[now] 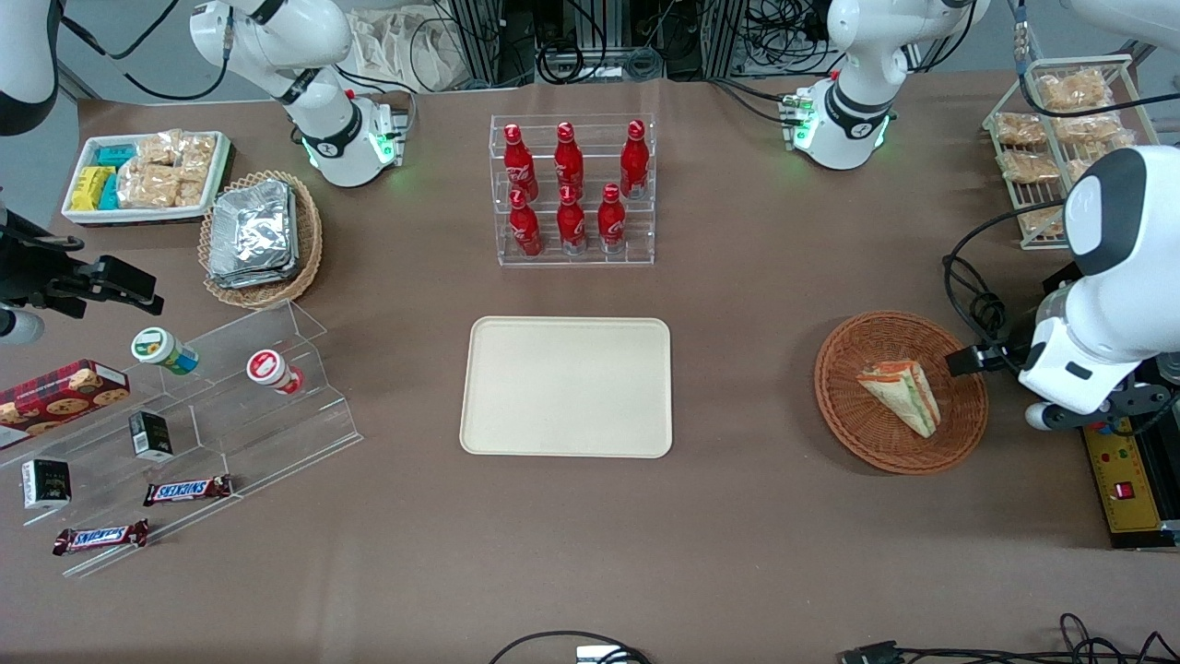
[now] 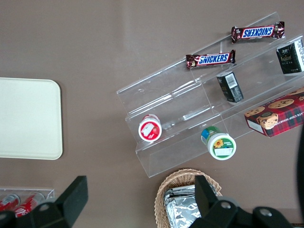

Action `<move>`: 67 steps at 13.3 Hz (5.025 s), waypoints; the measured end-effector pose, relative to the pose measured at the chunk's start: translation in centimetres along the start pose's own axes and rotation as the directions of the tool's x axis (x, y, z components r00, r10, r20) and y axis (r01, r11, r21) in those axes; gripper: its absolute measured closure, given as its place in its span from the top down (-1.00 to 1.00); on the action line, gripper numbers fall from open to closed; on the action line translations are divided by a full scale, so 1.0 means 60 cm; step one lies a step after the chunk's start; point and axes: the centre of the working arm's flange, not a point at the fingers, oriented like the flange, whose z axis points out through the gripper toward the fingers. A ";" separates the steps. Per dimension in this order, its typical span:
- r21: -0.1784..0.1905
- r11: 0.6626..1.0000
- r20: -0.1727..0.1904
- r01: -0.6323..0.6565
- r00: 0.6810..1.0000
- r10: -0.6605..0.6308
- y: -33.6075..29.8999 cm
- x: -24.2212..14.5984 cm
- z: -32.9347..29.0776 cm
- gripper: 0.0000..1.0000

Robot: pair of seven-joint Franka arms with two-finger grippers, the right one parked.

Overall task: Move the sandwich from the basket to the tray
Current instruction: 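Lower the open left gripper over the sandwich in the wicker basket, then close the left gripper on the sandwich and lift it from the basket, then carry the held sandwich with the left gripper over the cream tray, then lower the sandwich onto the tray and open the left gripper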

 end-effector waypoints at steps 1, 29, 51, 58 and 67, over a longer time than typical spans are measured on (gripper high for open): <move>-0.001 1.000 0.001 0.001 1.000 -0.001 0.000 0.001 0.002 1.00; 0.015 0.878 0.024 0.478 0.878 -0.478 -0.019 0.016 0.359 -0.47; -0.143 0.957 0.118 -0.253 0.955 0.270 0.682 -0.166 0.320 -0.67; -0.135 0.947 0.058 -0.292 0.952 0.301 0.697 -0.156 0.362 -0.62; -0.168 0.946 -0.019 -0.279 0.960 0.280 0.691 -0.129 0.293 0.96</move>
